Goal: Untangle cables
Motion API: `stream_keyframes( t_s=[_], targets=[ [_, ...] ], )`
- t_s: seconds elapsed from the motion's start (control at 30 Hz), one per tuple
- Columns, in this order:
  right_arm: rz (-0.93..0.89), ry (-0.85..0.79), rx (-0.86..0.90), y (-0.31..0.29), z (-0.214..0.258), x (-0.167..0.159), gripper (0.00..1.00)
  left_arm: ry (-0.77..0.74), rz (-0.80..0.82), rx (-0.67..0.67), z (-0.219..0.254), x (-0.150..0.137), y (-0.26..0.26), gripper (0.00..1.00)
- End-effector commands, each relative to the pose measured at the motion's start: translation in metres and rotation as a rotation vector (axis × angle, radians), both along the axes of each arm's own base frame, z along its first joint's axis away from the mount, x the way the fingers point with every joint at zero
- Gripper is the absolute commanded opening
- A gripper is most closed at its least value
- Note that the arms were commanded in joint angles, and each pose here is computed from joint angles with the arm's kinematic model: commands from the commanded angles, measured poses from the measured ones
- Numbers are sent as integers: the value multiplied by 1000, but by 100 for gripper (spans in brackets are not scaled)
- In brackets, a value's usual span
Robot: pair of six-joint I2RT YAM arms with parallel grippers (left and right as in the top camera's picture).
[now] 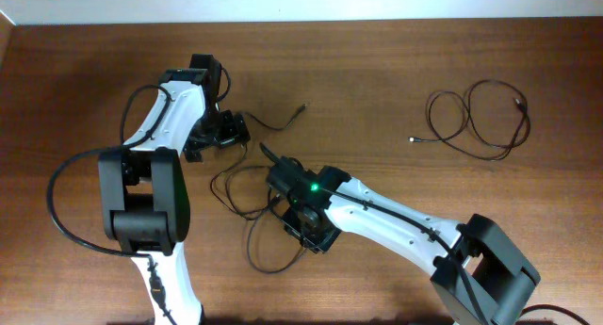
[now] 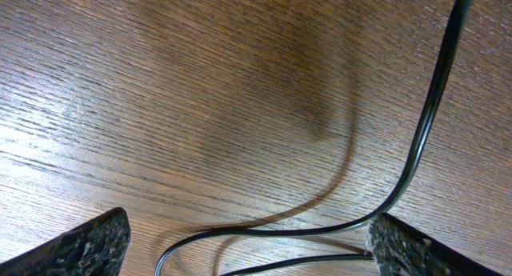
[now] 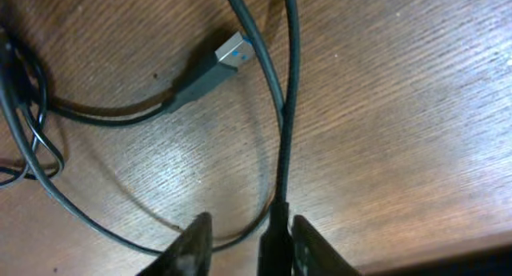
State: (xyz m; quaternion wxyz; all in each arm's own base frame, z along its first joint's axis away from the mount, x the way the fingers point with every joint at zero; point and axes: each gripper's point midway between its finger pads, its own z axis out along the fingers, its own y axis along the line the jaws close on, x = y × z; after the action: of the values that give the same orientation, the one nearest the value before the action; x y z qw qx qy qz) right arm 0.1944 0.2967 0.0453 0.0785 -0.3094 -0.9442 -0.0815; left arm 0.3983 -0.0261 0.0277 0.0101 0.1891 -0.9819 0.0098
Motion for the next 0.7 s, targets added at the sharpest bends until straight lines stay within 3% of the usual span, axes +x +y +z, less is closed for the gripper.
stream_keyframes(
  t_s=[0.0,0.07,0.23,0.43,0.57,0.67],
  targets=[
    [29,-1,6,1,0,-3,20,7,6,-7,-2,-2,-2,97],
    [44,-7,10,1,0,-2,4,7,6,-7,-2,-2,-2,96],
    [185,-79,52,9,1,7,4,7,6,-7,-2,-2,-2,96],
    [346,-144,64,11,1,12,10,7,6,-7,-2,-2,-2,97],
    [461,-185,64,11,1,16,22,7,6,-7,-2,-2,-2,97],
    [467,-225,14,4,0,24,25,7,6,-7,-2,-2,-2,97]
  ],
)
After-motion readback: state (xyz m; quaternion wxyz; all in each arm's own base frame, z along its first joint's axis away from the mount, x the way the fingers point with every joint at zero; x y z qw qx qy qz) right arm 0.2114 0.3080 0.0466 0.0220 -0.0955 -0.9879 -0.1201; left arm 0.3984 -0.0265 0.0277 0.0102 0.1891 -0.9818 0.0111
